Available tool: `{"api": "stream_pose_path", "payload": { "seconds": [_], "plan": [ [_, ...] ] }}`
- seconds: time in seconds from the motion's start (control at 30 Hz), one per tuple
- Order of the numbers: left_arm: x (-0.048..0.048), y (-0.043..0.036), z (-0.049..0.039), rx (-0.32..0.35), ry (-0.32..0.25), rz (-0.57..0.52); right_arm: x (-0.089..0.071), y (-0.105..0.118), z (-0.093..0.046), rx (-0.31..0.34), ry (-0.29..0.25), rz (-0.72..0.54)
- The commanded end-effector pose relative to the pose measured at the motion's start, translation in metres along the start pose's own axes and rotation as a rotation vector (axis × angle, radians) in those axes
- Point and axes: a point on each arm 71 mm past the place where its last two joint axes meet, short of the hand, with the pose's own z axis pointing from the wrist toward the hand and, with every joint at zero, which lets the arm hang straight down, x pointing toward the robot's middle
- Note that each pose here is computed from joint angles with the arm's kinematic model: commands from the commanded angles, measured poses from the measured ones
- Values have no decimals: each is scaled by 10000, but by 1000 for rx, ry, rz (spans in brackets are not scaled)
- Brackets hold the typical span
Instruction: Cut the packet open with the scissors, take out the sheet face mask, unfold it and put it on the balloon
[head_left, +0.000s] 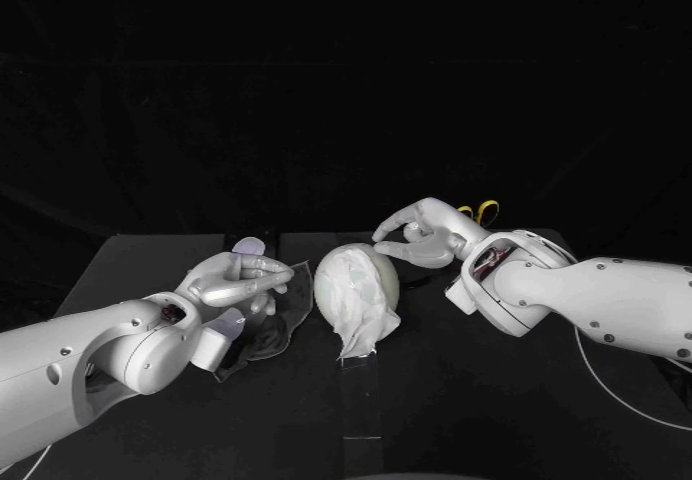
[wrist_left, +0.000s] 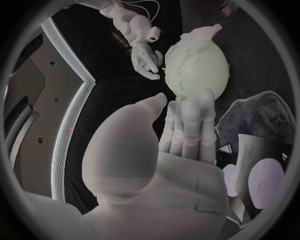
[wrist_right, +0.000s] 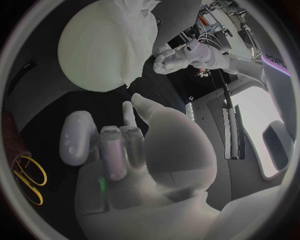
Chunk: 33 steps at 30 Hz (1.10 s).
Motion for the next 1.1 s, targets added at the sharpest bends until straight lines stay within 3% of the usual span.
{"api": "stream_pose_path", "payload": {
  "seconds": [0.03,0.23,0.6,1.1],
  "plan": [
    [-62,-60,40,54,-142,79,25,5,49,18,5,-69],
    [-39,-53,115,34,-173,112,78,34,120,26,14,-84],
    [139,-52,255,9,-107,180,181,84,187,38,53,-89],
    [260,-60,297,-4,-63,172,251,109,224,40,86,-94]
  ]
}}
